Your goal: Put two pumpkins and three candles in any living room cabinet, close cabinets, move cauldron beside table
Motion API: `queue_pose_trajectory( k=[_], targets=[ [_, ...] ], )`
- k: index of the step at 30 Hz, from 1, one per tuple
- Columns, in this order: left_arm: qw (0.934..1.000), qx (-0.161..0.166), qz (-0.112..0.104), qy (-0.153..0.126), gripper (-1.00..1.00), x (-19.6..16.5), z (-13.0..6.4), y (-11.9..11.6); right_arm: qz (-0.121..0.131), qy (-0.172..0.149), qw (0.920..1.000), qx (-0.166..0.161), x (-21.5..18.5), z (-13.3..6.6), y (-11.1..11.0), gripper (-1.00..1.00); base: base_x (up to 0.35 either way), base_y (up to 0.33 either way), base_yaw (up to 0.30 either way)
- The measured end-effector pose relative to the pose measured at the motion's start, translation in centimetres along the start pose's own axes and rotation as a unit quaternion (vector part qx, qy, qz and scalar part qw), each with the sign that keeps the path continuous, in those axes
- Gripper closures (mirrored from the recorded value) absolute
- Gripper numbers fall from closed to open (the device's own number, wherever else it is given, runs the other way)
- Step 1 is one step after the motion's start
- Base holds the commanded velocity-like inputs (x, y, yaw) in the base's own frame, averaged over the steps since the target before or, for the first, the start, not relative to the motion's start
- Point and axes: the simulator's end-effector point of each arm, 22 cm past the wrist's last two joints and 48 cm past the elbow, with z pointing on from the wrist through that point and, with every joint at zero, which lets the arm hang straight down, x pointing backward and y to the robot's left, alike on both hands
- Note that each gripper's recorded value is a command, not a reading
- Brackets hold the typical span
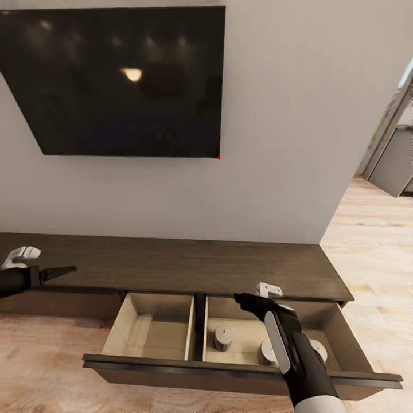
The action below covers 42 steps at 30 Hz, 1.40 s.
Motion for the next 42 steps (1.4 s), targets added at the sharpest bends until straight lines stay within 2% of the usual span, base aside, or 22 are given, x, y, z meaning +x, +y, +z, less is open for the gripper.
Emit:
queue_pose_trajectory(
  k=[1,5,8,11,18,23,27,29,31,32,34,42],
  targets=[
    [0.9999,-0.014,-0.002,0.003,-1.0,0.3,0.3,0.4,0.0,0.001,1.0,0.001,0.0,-0.1,0.0,-1.0,-0.082,0.0,-0.035],
    [0.9995,-0.025,-0.021,0.004,-1.0,1.2,1.8,0.2,0.0,0.003,1.0,0.002,-0.2,-0.6,0.0,-1.0,-0.211,0.0,-0.015],
    [0.9991,-0.031,-0.027,0.005,-1.0,1.3,2.1,0.0,0.0,0.005,1.0,0.004,-0.3,-1.0,0.0,-1.0,-0.307,0.0,-0.005],
    [0.9982,-0.053,-0.03,0.005,-1.0,1.2,2.2,0.4,0.0,0.009,0.9999,0.005,0.0,-1.4,0.0,-1.0,-0.332,0.0,-0.029],
    [0.9978,-0.046,-0.048,0.0,-1.0,1.1,3.0,-1.2,-0.001,0.009,0.9999,0.006,-0.7,-2.5,0.2,-1.0,-0.345,0.0,-0.094],
    [0.997,-0.054,-0.055,-0.003,-1.0,0.8,3.0,-1.7,-0.003,0.01,0.9999,0.007,-1.2,-3.2,0.5,-1.0,-0.348,0.0,-0.062],
    [0.9955,-0.061,-0.072,0.001,-1.0,1.6,4.1,-2.4,-0.002,0.012,0.9999,0.007,-1.4,-3.7,0.6,-1.0,-0.342,0.0,-0.013],
    [0.9949,-0.062,-0.078,-0.015,-1.0,1.6,5.3,-3.3,-0.002,0.012,0.9999,0.008,-1.6,-3.9,0.7,-1.0,-0.293,0.0,-0.004],
    [0.9948,-0.061,-0.078,-0.022,-1.0,1.4,5.7,-3.9,-0.002,0.012,0.9999,0.008,-1.8,-4.1,0.7,-1.0,-0.195,0.0,-0.002],
    [0.9936,-0.088,-0.063,-0.034,-1.0,1.9,6.5,-3.4,-0.005,0.013,0.9999,0.01,-1.9,-4.3,0.6,-1.0,-0.089,0.0,0.0],
    [0.9924,-0.105,-0.054,-0.035,-1.0,2.5,6.5,-2.9,-0.005,0.013,0.9999,0.009,-2.1,-4.5,0.7,-1.0,-0.051,0.0,0.0],
    [0.9914,-0.115,-0.053,-0.034,-1.0,3.2,6.9,-3.9,-0.005,0.017,0.9998,0.01,-2.5,-5.4,0.9,-1.0,-0.018,0.0,0.0]
  ],
)
